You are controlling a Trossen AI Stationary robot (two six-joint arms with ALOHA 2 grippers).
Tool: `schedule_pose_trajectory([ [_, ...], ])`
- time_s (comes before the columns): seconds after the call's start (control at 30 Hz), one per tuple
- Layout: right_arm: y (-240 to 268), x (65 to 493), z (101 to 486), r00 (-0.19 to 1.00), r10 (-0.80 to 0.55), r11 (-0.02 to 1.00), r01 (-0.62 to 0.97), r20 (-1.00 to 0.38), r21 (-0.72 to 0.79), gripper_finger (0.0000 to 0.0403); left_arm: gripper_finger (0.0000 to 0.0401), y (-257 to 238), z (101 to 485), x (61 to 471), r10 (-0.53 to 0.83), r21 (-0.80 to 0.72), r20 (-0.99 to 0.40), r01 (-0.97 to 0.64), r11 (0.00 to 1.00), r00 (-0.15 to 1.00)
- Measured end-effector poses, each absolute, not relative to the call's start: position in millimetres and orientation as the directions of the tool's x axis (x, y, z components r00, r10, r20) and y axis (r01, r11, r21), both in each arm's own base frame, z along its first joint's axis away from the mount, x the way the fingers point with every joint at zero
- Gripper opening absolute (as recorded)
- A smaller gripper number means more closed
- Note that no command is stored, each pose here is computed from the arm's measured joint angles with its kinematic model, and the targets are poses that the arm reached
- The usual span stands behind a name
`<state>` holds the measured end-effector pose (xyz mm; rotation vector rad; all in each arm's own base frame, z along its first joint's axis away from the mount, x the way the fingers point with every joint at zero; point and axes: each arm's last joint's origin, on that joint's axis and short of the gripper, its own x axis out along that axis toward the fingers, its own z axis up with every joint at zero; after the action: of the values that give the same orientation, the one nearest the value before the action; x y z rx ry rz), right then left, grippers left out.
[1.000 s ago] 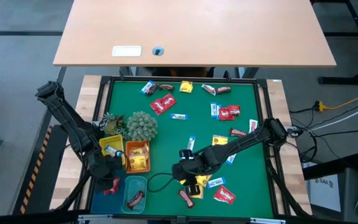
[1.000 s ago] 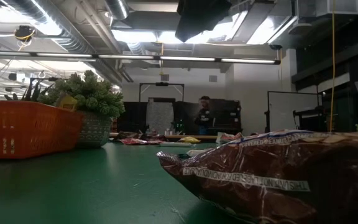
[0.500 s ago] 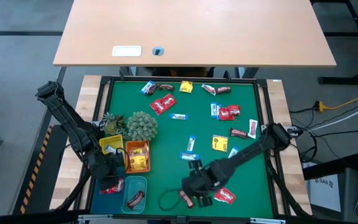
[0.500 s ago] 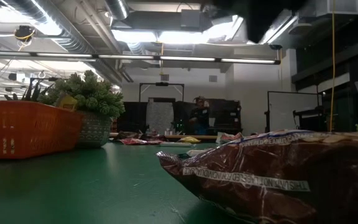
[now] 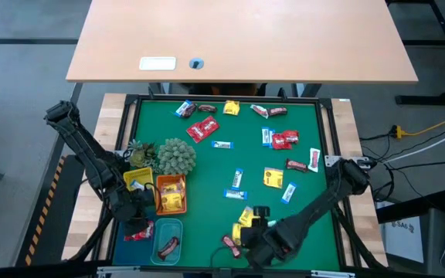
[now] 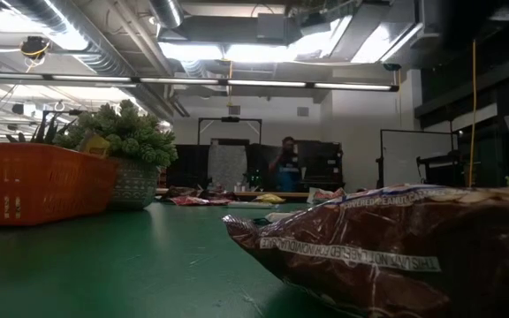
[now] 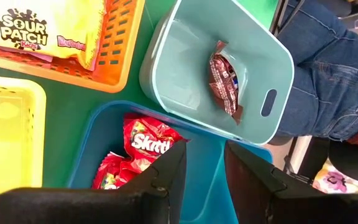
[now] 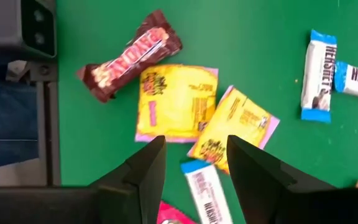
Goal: Sort candy
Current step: Put the yellow candy into the orange basket
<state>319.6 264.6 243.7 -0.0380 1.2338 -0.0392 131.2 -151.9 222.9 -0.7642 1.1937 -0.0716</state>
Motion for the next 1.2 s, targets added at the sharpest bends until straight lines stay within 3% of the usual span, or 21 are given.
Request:
schedule_pose_trajectory([
  [0.27,291.6,301.7,227.5,0.365,-0.130,0.989,0.110,-0.922,-0.096,0.0170,0.0103,-151.9,223.0,131.3,-0.435,-0.569,-0.808,-0.334,0.751,0.398],
  [0.77,301.8,306.3,161.2,0.324,-0.360,0.933,0.100,-0.875,-0.346,0.0170,0.0103,-151.7,223.2,132.0,-0.420,-0.567,-0.805,-0.335,0.752,0.419],
  [1.2,300.5,304.2,154.1,0.309,-0.368,0.929,0.092,-0.877,-0.357,0.0170,0.0103,-151.7,223.2,132.1,-0.420,-0.567,-0.805,-0.335,0.752,0.419],
])
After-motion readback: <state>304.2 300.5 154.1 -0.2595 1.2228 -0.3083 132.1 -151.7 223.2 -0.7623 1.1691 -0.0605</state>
